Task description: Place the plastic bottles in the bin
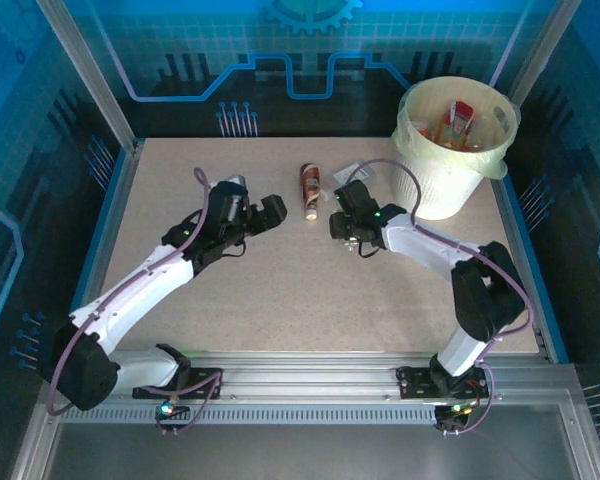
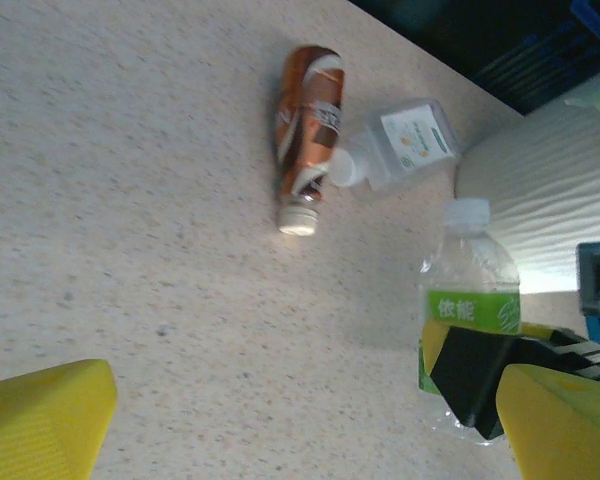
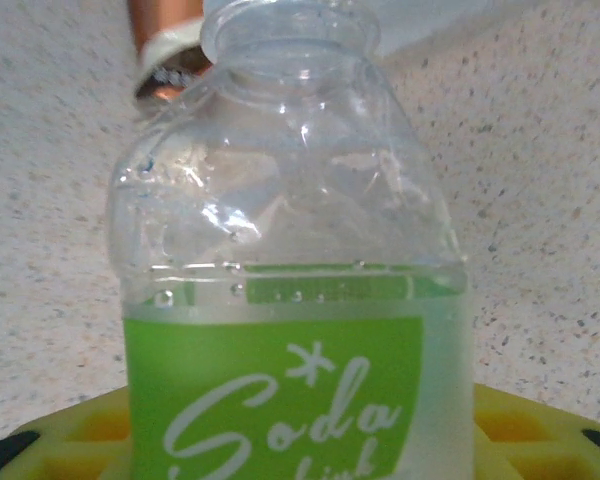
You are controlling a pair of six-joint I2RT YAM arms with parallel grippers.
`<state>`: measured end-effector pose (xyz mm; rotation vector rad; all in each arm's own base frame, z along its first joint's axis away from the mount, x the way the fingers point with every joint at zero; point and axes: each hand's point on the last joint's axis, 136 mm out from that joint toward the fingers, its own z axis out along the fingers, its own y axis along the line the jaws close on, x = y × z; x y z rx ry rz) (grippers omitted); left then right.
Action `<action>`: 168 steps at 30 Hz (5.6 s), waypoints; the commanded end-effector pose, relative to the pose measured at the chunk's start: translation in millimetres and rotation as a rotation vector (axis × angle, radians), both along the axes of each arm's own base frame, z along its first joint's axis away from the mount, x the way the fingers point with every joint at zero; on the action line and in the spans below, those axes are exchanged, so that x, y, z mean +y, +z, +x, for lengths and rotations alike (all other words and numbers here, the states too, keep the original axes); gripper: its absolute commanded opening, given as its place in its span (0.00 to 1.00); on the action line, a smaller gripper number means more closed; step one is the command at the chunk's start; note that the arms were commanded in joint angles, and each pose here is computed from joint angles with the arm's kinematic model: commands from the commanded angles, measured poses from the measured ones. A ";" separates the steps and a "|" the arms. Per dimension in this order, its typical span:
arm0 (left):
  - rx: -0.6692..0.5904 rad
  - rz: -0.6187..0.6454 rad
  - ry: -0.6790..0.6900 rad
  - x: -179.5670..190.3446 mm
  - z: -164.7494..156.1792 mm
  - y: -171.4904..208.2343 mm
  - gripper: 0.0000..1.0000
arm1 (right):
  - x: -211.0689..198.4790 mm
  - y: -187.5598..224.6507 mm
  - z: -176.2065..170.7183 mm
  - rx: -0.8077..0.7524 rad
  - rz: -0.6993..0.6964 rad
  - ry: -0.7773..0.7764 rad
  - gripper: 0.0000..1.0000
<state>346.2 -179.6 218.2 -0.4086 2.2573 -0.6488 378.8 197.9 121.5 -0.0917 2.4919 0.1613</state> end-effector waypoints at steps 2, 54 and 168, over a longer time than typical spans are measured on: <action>0.001 -0.059 -0.061 -29.8 7.7 10.2 0.99 | -1.7 41.5 -2.7 -0.085 0.056 0.034 0.33; -0.050 0.133 -0.082 -17.3 -20.3 10.9 0.99 | -224.5 232.0 178.6 -0.374 0.415 -0.516 0.64; 0.251 -0.067 -0.110 -31.8 -7.7 -80.0 0.99 | 29.9 -21.5 -8.6 0.367 0.303 0.046 0.99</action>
